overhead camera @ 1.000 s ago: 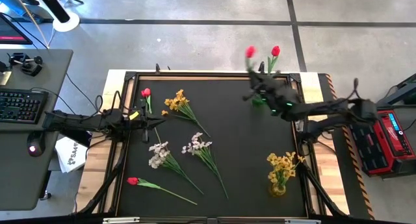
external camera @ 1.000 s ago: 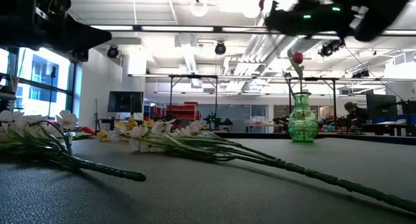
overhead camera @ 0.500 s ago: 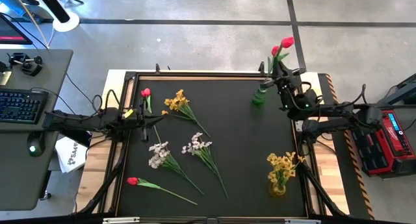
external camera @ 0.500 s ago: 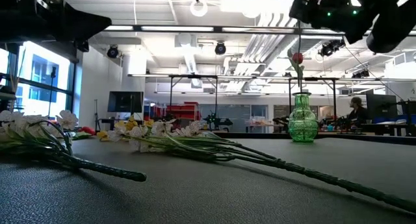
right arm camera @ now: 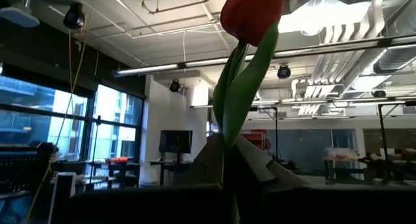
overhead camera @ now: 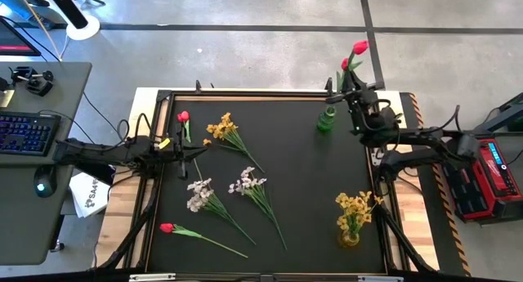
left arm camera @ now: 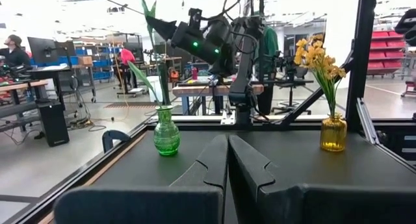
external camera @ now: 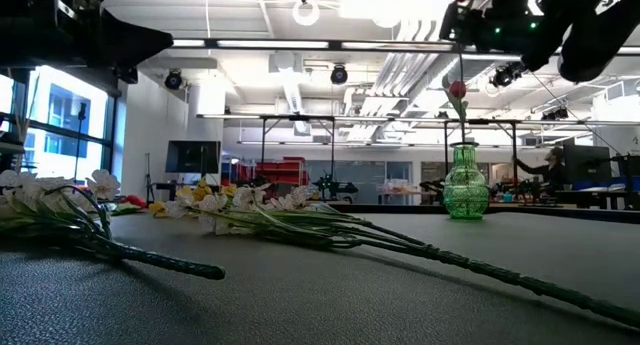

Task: Sort flowers into vase by color
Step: Put the bottom right red flower into the green vase

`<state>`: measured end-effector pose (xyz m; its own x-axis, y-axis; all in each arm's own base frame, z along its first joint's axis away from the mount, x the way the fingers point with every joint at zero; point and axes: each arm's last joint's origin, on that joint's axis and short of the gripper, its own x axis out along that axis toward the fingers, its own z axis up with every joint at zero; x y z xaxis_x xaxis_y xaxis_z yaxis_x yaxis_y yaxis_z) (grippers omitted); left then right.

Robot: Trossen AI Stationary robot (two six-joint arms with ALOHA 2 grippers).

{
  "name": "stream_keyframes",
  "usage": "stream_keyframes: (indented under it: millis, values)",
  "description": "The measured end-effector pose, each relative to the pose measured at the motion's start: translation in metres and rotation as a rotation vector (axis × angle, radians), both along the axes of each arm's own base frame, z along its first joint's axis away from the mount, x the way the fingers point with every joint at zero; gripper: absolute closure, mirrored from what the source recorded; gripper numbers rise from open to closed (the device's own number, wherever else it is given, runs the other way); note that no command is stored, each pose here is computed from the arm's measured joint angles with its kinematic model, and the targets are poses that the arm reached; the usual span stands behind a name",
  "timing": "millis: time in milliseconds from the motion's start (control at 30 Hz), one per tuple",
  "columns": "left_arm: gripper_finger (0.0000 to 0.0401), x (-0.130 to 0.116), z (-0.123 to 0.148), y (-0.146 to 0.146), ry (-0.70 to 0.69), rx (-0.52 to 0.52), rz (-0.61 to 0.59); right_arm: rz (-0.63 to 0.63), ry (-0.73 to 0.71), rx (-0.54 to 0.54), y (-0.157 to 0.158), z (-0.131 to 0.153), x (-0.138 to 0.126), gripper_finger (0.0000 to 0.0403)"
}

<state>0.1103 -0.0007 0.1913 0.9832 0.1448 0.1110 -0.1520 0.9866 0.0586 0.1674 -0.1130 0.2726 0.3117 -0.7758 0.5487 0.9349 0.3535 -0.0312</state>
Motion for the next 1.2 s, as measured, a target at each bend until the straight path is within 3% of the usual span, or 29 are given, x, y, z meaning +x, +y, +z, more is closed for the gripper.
stream_keyframes:
  millis: [433, 933, 1200]
  values:
    - [0.0401, 0.000, 0.000, 0.000, 0.000, 0.000, 0.000, -0.035, 0.077, 0.031, -0.009, -0.012, 0.006, 0.0391]
    - [0.0401, 0.000, 0.000, 0.000, 0.004, -0.003, 0.000, -0.103, 0.110, 0.040, -0.010, -0.012, 0.005, 0.0256]
    - [0.0401, 0.000, 0.000, 0.000, 0.004, -0.003, 0.000, -0.245, 0.159, 0.098, 0.001, -0.011, 0.006, 0.0236]
